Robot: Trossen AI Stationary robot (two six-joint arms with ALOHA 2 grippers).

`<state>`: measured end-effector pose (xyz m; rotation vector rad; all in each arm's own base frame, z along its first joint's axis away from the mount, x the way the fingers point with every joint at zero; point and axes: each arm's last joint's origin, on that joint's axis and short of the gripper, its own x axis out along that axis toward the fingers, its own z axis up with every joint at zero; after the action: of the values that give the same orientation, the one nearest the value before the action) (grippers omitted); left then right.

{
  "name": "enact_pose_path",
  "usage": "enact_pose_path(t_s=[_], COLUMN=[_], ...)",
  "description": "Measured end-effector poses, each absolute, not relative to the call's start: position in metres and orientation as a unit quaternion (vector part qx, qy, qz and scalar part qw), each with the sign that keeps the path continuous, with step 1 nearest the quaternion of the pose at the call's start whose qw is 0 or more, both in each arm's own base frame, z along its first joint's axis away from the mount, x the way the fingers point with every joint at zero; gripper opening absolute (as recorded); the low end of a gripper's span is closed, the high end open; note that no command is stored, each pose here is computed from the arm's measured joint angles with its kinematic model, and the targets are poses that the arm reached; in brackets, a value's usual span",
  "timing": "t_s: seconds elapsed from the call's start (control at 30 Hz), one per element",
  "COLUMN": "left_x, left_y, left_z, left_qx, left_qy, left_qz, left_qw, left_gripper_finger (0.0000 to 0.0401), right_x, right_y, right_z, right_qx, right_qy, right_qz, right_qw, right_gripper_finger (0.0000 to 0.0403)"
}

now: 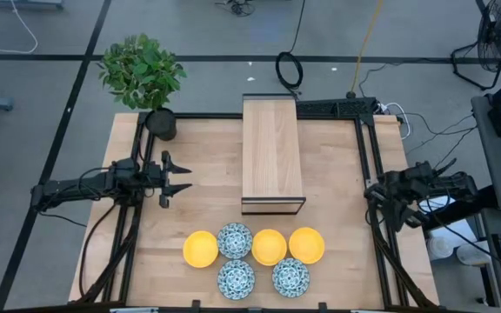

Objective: Pick & Place Mini bowls
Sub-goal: Put the right yellow bowl on the shelf

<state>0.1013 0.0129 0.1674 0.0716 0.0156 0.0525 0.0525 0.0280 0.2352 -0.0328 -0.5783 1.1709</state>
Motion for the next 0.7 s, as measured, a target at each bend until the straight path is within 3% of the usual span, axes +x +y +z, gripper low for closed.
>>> enact_pose_path(t_s=[0.1,0.23,0.43,0.57,0.7], left_x=[0.101,0.101,0.101,0.101,0.101], left_y=[0.013,0.013,0.013,0.013,0.013], left_z=[0.167,0.167,0.167,0.167,0.167], left_qx=[0.036,0.036,0.036,0.036,0.036], left_qy=[0.008,0.008,0.008,0.008,0.008], left_qz=[0.026,0.026,0.026,0.026,0.026], left_qw=[0.999,0.999,0.999,0.999,0.999], left_gripper_finger=[0.0214,0.0214,0.0214,0.0214,0.0214], right_x=[0.054,0.058,0.073,0.092,0.099], right_y=[0.027,0.027,0.026,0.022,0.016], right_z=[0.237,0.234,0.220,0.199,0.194], right_qx=[-0.001,-0.051,-0.021,0.063,0.073], right_qy=[-0.287,-0.312,-0.235,-0.117,-0.105], right_qz=[0.514,0.479,0.447,0.329,0.212], right_qw=[0.808,0.818,0.863,0.935,0.969], right_gripper_finger=[0.0000,0.0000,0.0000,0.0000,0.0000])
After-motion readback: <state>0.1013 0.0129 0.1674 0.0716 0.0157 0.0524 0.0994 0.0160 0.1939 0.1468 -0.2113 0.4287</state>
